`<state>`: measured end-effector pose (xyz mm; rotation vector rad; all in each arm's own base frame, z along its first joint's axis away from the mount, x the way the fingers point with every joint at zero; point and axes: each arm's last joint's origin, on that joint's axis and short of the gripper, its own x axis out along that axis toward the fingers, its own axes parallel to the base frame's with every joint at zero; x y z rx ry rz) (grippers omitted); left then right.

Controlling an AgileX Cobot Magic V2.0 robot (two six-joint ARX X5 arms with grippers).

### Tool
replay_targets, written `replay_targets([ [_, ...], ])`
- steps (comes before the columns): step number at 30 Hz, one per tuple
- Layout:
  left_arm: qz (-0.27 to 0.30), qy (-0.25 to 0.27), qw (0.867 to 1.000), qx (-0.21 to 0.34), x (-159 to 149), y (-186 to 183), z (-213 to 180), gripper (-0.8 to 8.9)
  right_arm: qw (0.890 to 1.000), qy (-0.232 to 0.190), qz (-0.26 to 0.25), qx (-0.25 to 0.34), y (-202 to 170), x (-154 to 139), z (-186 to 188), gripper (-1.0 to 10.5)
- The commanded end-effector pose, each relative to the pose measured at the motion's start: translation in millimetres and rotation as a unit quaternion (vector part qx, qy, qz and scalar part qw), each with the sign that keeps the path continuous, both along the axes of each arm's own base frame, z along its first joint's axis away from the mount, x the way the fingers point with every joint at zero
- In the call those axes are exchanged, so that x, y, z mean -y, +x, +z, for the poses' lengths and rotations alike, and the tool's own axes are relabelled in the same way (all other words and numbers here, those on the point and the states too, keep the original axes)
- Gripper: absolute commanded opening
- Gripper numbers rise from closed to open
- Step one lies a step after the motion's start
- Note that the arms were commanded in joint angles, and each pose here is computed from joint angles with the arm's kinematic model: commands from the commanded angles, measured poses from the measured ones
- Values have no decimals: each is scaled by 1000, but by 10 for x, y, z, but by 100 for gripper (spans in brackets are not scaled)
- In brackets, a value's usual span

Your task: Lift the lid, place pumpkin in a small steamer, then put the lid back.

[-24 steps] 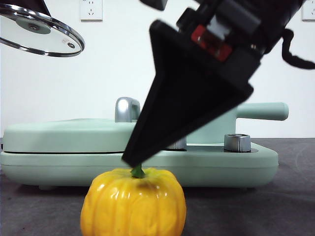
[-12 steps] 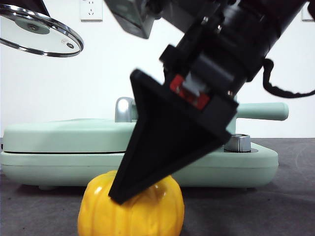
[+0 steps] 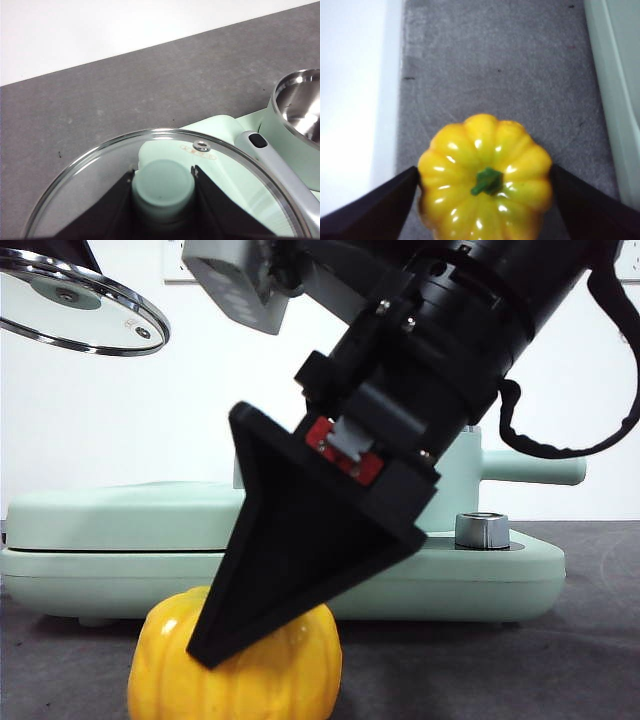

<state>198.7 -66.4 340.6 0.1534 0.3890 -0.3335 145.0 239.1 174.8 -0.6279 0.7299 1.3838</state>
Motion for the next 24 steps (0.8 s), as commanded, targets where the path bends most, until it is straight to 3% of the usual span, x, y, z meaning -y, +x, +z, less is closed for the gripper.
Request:
replay_targets([
  [1, 0, -5, 1000, 20, 4, 3, 70, 11, 999, -33, 8, -14, -34, -14, -139, 467],
  [6, 0, -5, 1000, 20, 4, 3, 70, 11, 999, -33, 7, -16, -45, -20, -140, 449],
  [9, 0, -5, 1000, 20, 4, 3, 70, 12, 999, -30, -10, -33, -49, -22, -133, 380],
  [13, 0, -5, 1000, 20, 4, 3, 70, 11, 998, -22, -37, -50, -68, 14, -40, 377],
  [18, 0, -5, 1000, 20, 4, 3, 70, 11, 994, -20, -80, -73, -125, 124, 185, 377],
  [24, 0, -5, 1000, 21, 4, 3, 70, 11, 981, -18, -170, -91, -187, 316, 539, 377],
])
